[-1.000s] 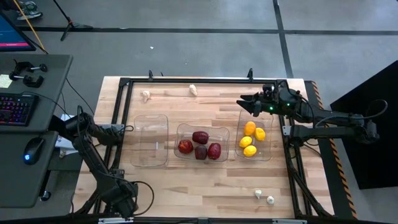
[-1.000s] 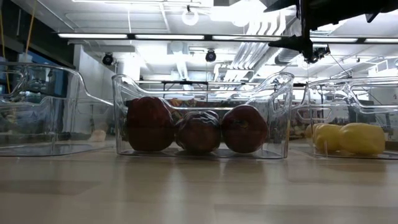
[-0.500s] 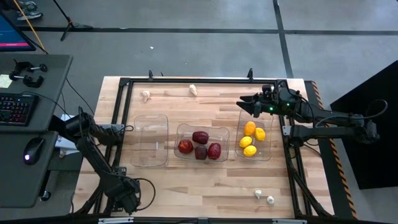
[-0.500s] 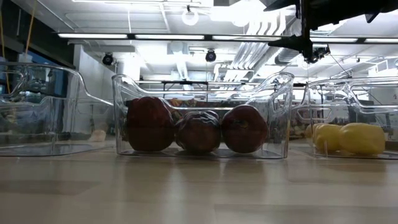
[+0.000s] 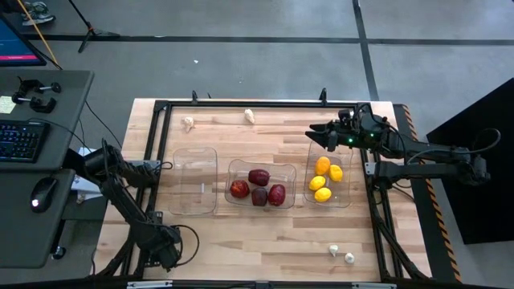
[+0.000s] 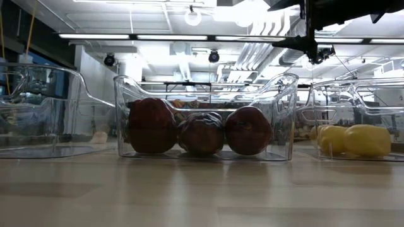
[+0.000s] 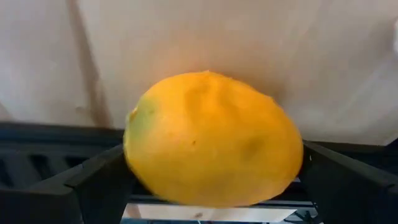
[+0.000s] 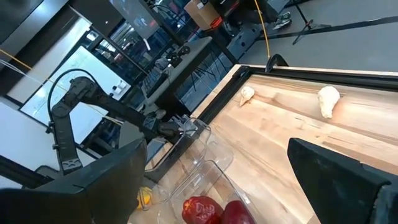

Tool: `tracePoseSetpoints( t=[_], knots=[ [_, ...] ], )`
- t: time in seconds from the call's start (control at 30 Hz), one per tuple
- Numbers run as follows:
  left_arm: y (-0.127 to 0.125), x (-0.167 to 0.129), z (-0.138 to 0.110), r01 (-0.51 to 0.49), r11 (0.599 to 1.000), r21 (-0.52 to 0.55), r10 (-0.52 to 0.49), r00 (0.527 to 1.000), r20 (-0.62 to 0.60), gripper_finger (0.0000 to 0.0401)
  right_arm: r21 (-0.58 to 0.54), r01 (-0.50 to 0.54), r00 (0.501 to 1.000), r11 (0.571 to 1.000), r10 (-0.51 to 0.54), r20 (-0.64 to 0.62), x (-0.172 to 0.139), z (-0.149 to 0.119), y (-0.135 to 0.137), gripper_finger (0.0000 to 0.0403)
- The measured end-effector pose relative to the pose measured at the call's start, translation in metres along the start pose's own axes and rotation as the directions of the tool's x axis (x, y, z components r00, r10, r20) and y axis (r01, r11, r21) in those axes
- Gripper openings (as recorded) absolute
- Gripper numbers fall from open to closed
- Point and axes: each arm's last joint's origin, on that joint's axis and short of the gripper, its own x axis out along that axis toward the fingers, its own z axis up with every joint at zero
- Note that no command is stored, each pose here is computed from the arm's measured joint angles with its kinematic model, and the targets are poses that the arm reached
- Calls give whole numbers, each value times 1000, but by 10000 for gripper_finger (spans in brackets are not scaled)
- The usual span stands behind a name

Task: Sort produce into baskets
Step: Put the yellow lemon into the right transparent bin

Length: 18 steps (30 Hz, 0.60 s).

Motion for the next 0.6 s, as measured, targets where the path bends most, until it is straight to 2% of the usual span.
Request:
tracePoseSetpoints(
  t=[0.2, 0.37, 0.5, 0.6],
  knots=[
    [0, 4, 2, 22, 999, 38, -23, 1000, 12, 382, 2, 21, 999, 1000, -21, -24, 0, -2, -2, 379],
    [1, 3, 3, 25, 999, 29, -25, 1000, 12, 335, 2, 27, 999, 1000, -27, -31, 0, -3, -3, 379],
    [3, -3, 4, 28, 999, -16, -28, 998, 58, 298, 6, 27, 999, 1000, -27, -31, 0, -3, -3, 379],
    [7, -15, 1, 60, 996, -61, -52, 992, 116, 290, 10, 27, 999, 1000, -27, -31, 0, -3, -3, 379]
  ],
)
